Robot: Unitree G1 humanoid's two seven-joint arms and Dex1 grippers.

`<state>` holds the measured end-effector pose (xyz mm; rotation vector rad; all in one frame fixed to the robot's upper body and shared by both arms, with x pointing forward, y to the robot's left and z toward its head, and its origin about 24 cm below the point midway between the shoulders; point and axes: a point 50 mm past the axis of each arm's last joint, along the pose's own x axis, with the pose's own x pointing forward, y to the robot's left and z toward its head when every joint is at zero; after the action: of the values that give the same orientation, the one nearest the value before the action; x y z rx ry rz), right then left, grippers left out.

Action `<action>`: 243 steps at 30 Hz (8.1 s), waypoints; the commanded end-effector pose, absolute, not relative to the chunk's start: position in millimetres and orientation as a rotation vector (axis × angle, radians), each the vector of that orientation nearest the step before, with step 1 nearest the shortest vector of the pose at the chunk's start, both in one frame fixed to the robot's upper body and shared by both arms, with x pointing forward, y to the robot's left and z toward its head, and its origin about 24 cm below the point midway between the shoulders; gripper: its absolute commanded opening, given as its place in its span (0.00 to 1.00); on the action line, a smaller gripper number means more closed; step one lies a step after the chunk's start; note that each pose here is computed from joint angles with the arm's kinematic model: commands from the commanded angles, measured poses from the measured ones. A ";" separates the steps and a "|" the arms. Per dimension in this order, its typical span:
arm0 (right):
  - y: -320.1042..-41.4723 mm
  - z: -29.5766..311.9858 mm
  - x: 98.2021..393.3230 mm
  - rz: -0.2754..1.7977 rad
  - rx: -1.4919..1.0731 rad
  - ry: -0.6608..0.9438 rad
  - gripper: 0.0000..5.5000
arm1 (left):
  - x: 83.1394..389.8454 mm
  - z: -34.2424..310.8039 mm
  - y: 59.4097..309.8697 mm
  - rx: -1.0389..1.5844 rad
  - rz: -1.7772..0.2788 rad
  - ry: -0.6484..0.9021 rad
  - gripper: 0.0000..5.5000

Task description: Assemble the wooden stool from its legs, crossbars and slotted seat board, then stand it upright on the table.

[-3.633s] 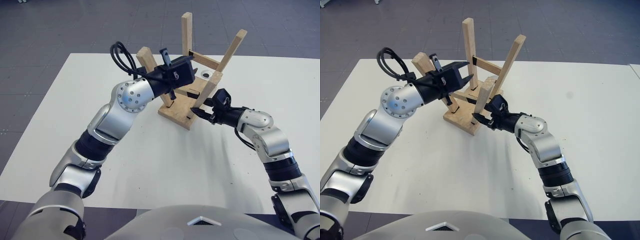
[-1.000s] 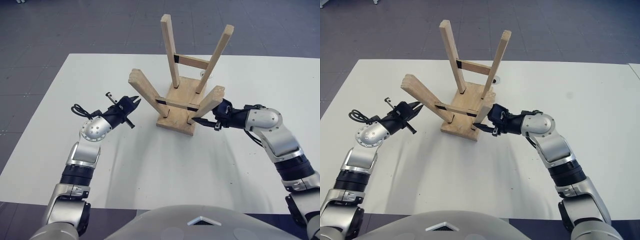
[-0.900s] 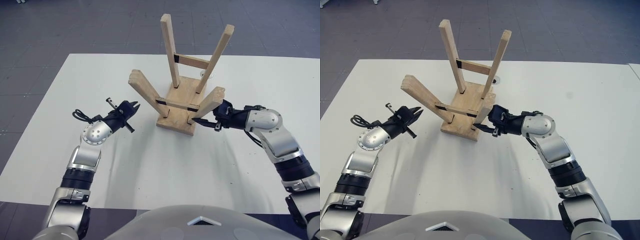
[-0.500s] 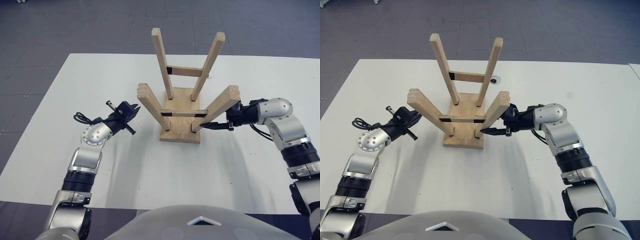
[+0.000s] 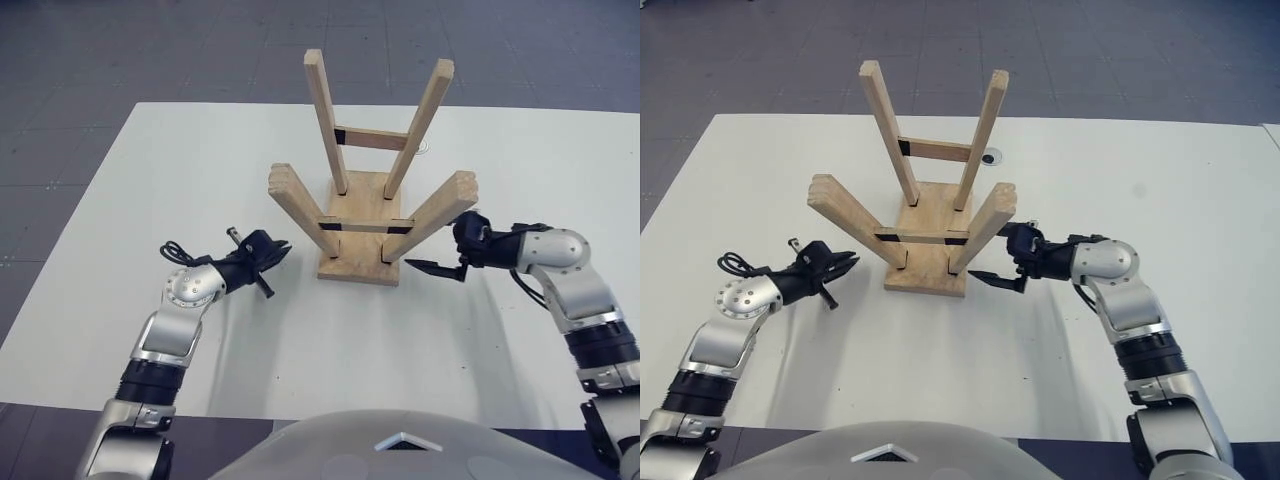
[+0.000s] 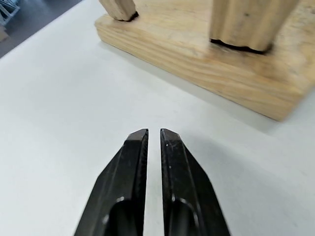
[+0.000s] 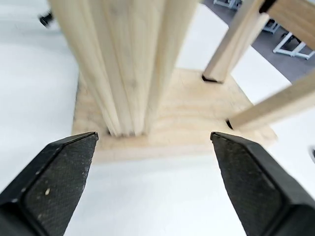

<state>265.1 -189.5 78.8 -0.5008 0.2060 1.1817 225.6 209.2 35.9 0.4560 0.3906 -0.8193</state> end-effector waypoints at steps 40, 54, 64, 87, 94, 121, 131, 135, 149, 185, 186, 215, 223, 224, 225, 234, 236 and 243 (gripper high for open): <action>-155.9 275.6 302.3 0.531 0.222 -0.080 0.59 | 257.1 40.2 164.0 0.432 -0.731 0.333 0.08; -138.0 264.7 306.8 0.594 0.326 -0.065 0.59 | 256.9 42.2 160.8 0.423 -0.727 0.334 0.08; -153.2 326.8 294.9 0.649 0.374 -0.383 0.59 | 252.1 40.2 168.0 0.415 -0.718 0.350 0.08; -152.6 354.4 263.8 0.786 0.487 -0.513 0.59 | 245.1 28.7 167.2 0.387 -0.708 0.388 0.08; -131.3 103.1 276.3 0.703 0.383 0.396 0.59 | 246.7 29.6 166.6 0.385 -0.707 0.384 0.08; -185.1 92.4 337.9 0.422 -0.004 0.285 0.47 | 288.2 27.7 157.4 0.440 -0.768 0.497 0.08; -158.6 28.3 346.5 0.499 -0.142 0.433 0.47 | 272.9 34.8 130.8 0.327 -0.924 0.460 0.08; -135.2 29.6 348.4 0.701 -0.195 0.391 0.47 | 243.6 56.0 106.6 0.209 -1.195 0.400 0.08; -241.2 78.0 302.3 0.530 -0.195 0.400 0.47 | 226.4 76.2 118.9 0.197 -1.146 0.367 0.08; -141.6 63.7 253.1 1.004 -0.121 0.336 0.23 | 246.3 70.0 218.1 0.260 -0.749 0.359 0.08; -145.1 63.0 250.8 1.045 -0.123 0.334 0.22 | 245.5 70.6 224.9 0.245 -0.745 0.353 0.08; -185.2 87.4 252.1 1.536 -0.442 0.209 0.19 | 226.3 66.6 201.2 0.032 -1.353 0.354 0.39; -178.1 110.2 241.8 1.573 -0.320 0.175 0.19 | 213.4 72.8 196.2 -0.044 -1.445 0.441 0.24; -176.2 120.9 235.9 1.600 -0.272 0.171 0.19 | 207.9 78.2 194.0 -0.075 -1.482 0.456 0.24; -174.9 133.4 226.9 1.641 -0.202 0.181 0.19 | 199.2 88.0 191.4 -0.119 -1.533 0.469 0.23; -188.3 139.5 216.5 1.494 0.440 0.744 0.19 | 206.7 146.9 199.1 -0.667 -1.492 0.679 0.22; -185.5 126.6 241.6 1.339 0.521 0.809 0.19 | 230.7 134.8 195.8 -0.806 -1.386 0.767 0.22; -177.9 111.1 299.3 1.146 0.791 0.885 0.41 | 282.2 115.8 197.2 -1.211 -1.134 0.874 0.42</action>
<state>291.2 -179.6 113.0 0.7753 0.8574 1.1745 271.1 193.5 101.2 -1.1741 0.9088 -1.1295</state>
